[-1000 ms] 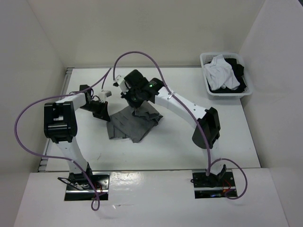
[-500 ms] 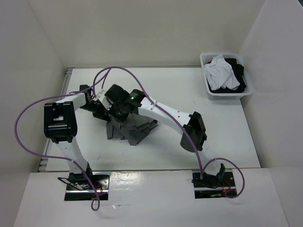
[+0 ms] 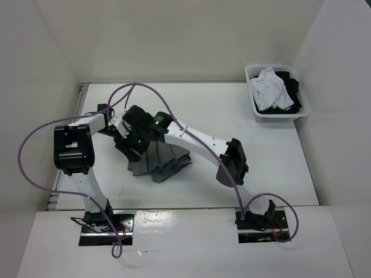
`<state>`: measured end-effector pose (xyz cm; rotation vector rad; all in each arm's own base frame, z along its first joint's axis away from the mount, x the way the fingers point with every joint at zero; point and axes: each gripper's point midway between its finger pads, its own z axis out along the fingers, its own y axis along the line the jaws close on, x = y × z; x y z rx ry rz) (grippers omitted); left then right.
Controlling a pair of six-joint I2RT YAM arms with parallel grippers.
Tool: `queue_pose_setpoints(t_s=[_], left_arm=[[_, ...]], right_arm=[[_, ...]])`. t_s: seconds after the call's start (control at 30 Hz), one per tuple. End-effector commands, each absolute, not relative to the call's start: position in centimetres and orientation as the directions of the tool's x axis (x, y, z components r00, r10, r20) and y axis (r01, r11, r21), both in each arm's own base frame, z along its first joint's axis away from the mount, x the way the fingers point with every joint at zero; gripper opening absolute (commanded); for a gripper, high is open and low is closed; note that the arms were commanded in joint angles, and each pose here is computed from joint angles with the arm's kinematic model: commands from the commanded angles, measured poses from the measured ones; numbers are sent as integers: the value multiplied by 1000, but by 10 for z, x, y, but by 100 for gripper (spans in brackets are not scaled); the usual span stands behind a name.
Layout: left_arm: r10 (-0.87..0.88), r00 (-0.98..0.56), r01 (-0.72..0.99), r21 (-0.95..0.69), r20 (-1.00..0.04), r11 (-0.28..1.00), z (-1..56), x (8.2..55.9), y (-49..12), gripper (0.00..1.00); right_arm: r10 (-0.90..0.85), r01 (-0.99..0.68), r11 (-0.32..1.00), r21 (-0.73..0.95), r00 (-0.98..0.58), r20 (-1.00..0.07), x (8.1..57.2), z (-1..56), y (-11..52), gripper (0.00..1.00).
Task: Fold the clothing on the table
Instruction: Fold the skirt
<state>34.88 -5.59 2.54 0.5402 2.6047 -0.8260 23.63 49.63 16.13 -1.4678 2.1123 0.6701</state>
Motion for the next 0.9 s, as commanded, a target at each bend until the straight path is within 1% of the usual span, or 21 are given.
queue_pose_setpoints(t_s=[0.0, 0.03, 0.1, 0.13, 0.17, 0.2, 0.23, 0.27, 0.3, 0.33, 0.37, 0.4, 0.47, 0.5, 0.57, 0.6, 0.63, 0.7, 0.73, 0.77, 0.87], left_arm=[[225, -866, 453, -507, -447, 734, 33, 351, -64, 0], [225, -866, 453, -507, -447, 734, 33, 351, -64, 0], [227, -855, 464, -494, -466, 735, 39, 355, -63, 2], [214, -859, 453, -494, -466, 742, 39, 356, -58, 5], [192, -853, 444, -481, -486, 756, 50, 360, -48, 12], [176, -857, 429, -482, -485, 764, 55, 358, -41, 30], [150, -849, 415, -464, -508, 783, 67, 360, -25, 39], [130, -842, 404, -452, -523, 795, 76, 363, -15, 49], [110, -839, 388, -445, -533, 807, 83, 362, -6, 58], [91, -822, 380, -422, -562, 823, 101, 361, 4, 75], [42, -816, 341, -421, -577, 840, 110, 359, 23, 82], [24, -801, 327, -403, -598, 855, 122, 358, 34, 88], [-13, -764, 290, -361, -645, 886, 151, 350, 56, 98], [-19, -752, 283, -348, -659, 894, 160, 346, 60, 100], [3, -706, 290, -285, -708, 914, 186, 338, 62, 100], [9, -695, 294, -273, -719, 916, 192, 334, 60, 100], [34, -653, 326, -239, -757, 915, 210, 331, 51, 100], [60, -625, 404, -256, -779, 878, 222, 324, 18, 100], [60, -626, 427, -277, -778, 861, 223, 323, 6, 100], [59, -620, 453, -295, -782, 842, 229, 321, -8, 100], [85, -610, 524, -321, -788, 789, 238, 328, -49, 100]], right_arm=[[-573, -958, 232, 168, -274, -772, 241, 229, 522, 77], [-567, -960, 222, 173, -271, -778, 238, 236, 522, 77], [-531, -958, 240, 159, -266, -805, 254, 263, 507, 78], [-527, -959, 244, 142, -254, -811, 259, 271, 499, 80], [-528, -956, 266, 125, -253, -811, 274, 272, 484, 80], [-503, -954, 280, 105, -239, -831, 278, 294, 468, 82], [-515, -952, 292, 88, -234, -824, 287, 285, 455, 82], [-465, -934, 354, 58, -230, -855, 304, 313, 424, 82], [-446, -919, 392, 47, -235, -864, 314, 319, 407, 89], [-482, -907, 417, 55, -272, -833, 317, 292, 385, 92], [-450, -884, 467, 23, -260, -854, 339, 299, 359, 93], [-451, -856, 517, -4, -268, -851, 335, 295, 325, 99], [-438, -829, 557, -58, -233, -868, 342, 296, 288, 99], [-428, -778, 624, -67, -269, -863, 342, 287, 249, 99], [-423, -741, 667, -85, -282, -861, 339, 279, 220, 99], [-436, -707, 703, -80, -340, -833, 335, 254, 198, 99], [-417, -649, 752, -118, -330, -847, 332, 263, 180, 99], [-394, -578, 809, -108, -397, -829, 323, 244, 157, 99], [-360, -540, 834, -111, -380, -852, 318, 255, 146, 99], [-335, -516, 852, -87, -410, -848, 312, 246, 138, 99], [-271, -441, 893, -88, -371, -888, 299, 262, 108, 99]])
